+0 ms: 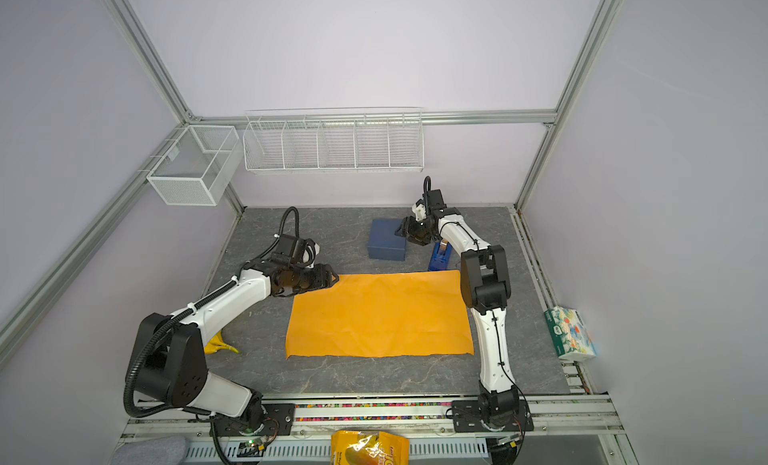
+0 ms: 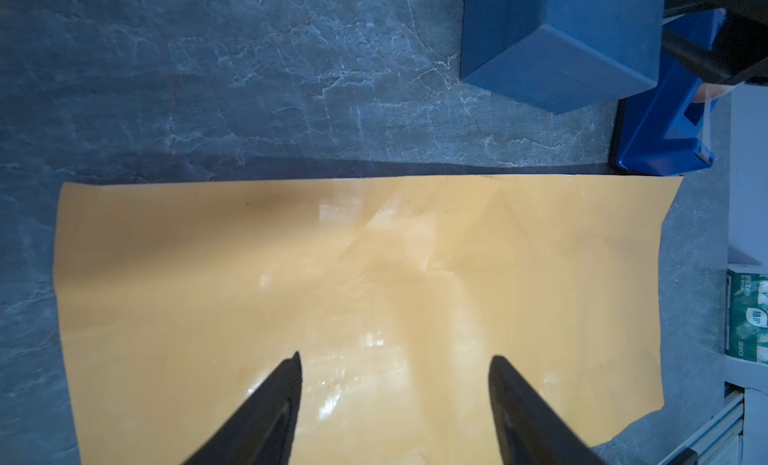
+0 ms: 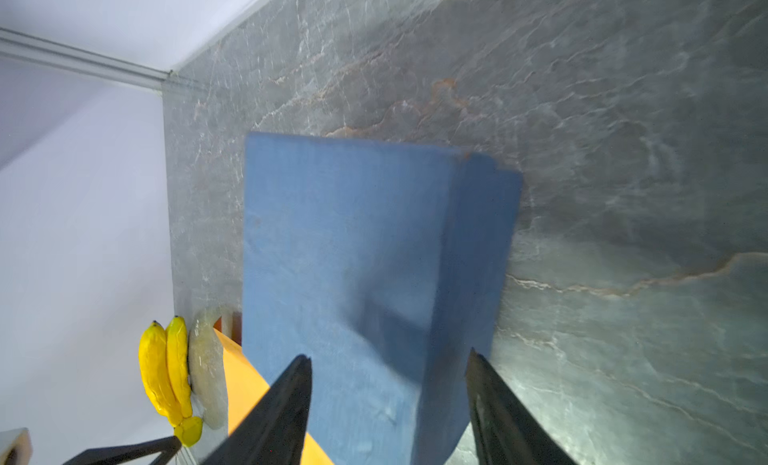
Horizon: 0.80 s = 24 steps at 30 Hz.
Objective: Wrap the gift box in paper
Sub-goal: 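Release the paper with the right gripper and reach toward the blue box, then grasp the blue box with both grippers from opposite sides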
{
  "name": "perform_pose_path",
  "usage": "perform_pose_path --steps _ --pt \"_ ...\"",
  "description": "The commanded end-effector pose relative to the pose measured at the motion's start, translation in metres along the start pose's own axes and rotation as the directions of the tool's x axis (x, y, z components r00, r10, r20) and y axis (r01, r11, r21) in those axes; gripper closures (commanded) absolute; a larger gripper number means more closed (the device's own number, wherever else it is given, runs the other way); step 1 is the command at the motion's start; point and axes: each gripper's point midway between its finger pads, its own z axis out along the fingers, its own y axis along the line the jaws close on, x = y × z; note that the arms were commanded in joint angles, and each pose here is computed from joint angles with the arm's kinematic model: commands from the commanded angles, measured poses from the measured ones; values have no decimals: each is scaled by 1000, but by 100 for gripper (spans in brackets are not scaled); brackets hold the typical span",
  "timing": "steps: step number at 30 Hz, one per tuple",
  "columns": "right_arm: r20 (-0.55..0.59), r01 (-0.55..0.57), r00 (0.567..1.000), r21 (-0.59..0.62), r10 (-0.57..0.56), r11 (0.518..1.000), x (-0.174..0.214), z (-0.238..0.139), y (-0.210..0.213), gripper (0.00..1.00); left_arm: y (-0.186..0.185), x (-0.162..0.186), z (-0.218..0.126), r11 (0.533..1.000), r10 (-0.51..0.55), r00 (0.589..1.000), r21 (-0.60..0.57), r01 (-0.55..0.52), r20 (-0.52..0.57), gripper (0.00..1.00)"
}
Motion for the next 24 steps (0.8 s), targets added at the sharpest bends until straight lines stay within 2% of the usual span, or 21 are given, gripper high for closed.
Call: perform_pose_path --steps 1,5,12,20,24 --pt "-39 34 999 -10 -35 999 12 10 12 47 -10 -21 1 999 39 999 33 -40 37 29" --pt "-69 56 996 -4 -56 998 27 17 19 55 -18 -32 10 997 50 998 65 -52 36 29" --pt "-130 104 986 9 -102 994 55 27 27 61 -31 -58 31 991 82 996 101 -84 27 30" --pt "-156 152 977 33 -145 988 70 15 24 62 -38 -92 56 990 104 994 93 -106 24 30" --pt "-137 163 978 42 -156 986 64 6 26 57 -43 -100 74 987 101 995 127 -100 -1 30"
